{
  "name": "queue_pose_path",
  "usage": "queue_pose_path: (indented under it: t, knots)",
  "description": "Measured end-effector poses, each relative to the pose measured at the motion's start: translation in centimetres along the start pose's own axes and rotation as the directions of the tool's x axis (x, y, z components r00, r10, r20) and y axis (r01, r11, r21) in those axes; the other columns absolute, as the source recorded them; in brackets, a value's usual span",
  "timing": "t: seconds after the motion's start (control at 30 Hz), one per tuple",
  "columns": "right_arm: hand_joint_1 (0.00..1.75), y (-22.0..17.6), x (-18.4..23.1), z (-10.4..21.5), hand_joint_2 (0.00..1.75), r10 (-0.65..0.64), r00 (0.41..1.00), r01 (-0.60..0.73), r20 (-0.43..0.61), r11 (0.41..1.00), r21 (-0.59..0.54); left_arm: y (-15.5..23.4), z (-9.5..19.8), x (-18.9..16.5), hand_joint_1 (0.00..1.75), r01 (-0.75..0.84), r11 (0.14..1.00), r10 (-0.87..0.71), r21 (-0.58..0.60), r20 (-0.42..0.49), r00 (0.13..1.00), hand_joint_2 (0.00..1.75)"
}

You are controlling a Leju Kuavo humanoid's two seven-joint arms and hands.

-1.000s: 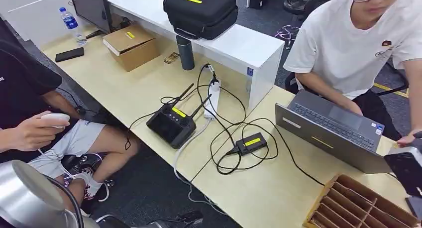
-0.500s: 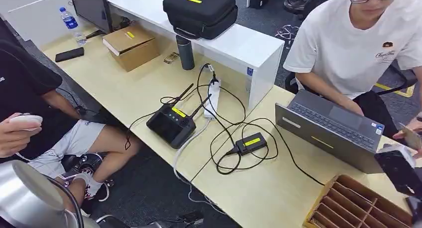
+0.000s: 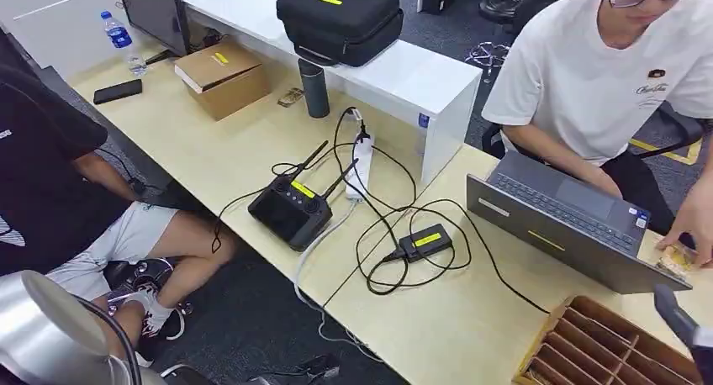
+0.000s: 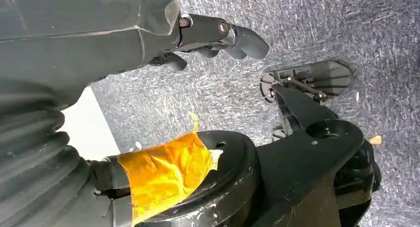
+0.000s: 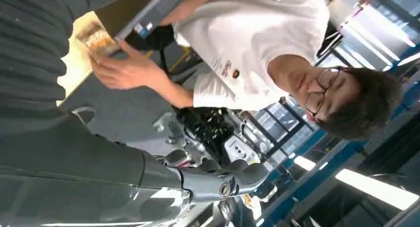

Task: Pass the card to the sensor for recognition and then transmit it.

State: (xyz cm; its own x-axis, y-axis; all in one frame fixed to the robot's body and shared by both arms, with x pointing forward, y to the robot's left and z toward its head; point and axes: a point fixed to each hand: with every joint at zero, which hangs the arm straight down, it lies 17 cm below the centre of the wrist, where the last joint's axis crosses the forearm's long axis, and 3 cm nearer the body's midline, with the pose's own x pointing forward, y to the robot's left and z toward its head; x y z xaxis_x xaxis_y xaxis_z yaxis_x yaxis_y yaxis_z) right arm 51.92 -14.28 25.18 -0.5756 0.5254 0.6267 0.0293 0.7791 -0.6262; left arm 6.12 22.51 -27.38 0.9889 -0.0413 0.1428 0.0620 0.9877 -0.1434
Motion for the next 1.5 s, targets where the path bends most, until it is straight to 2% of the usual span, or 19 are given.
queue_pose_path:
  t: [0.17, 0.3, 0.6, 0.97, 1.17, 1.5]
  knots:
    - [0.00, -1.6, 0.3, 4.3, 1.75, -0.131, 0.991, 0.132, 0.017, 0.991, -0.010, 0.0, 0.0, -0.1, 0.00, -0.029, 1.000, 0.029, 0.008, 0.002, 1.000, 1.75]
    - [0.00, -3.1, 0.5, 7.1, 1.75, -0.158, 0.987, 0.159, 0.028, 0.987, -0.022, -0.1, -0.1, 0.0, 0.00, -0.047, 0.999, 0.047, 0.011, 0.003, 0.999, 1.75]
    - [0.00, -5.7, 1.2, 12.6, 1.75, -0.116, 0.992, 0.118, 0.052, 0.992, -0.047, -0.2, -0.1, 0.0, 0.00, -0.069, 0.997, 0.069, 0.021, 0.005, 0.998, 1.75]
    - [0.00, -4.8, 0.9, 20.3, 1.75, -0.036, 0.999, 0.036, -0.012, 0.999, -0.006, -0.2, -0.2, 0.1, 0.00, -0.113, 0.993, 0.112, 0.032, 0.010, 0.994, 1.75]
    - [0.00, -3.5, 0.7, 23.0, 1.75, -0.027, 0.998, 0.029, -0.051, 0.999, 0.023, -0.4, -0.2, 0.1, 0.00, -0.115, 0.993, 0.115, 0.032, 0.010, 0.993, 1.75]
    - [0.00, -2.0, 1.2, 24.9, 1.75, 0.046, 0.997, -0.045, -0.066, 0.999, 0.014, -0.5, -0.2, 0.2, 0.00, -0.123, 0.992, 0.123, 0.033, 0.011, 0.992, 1.75]
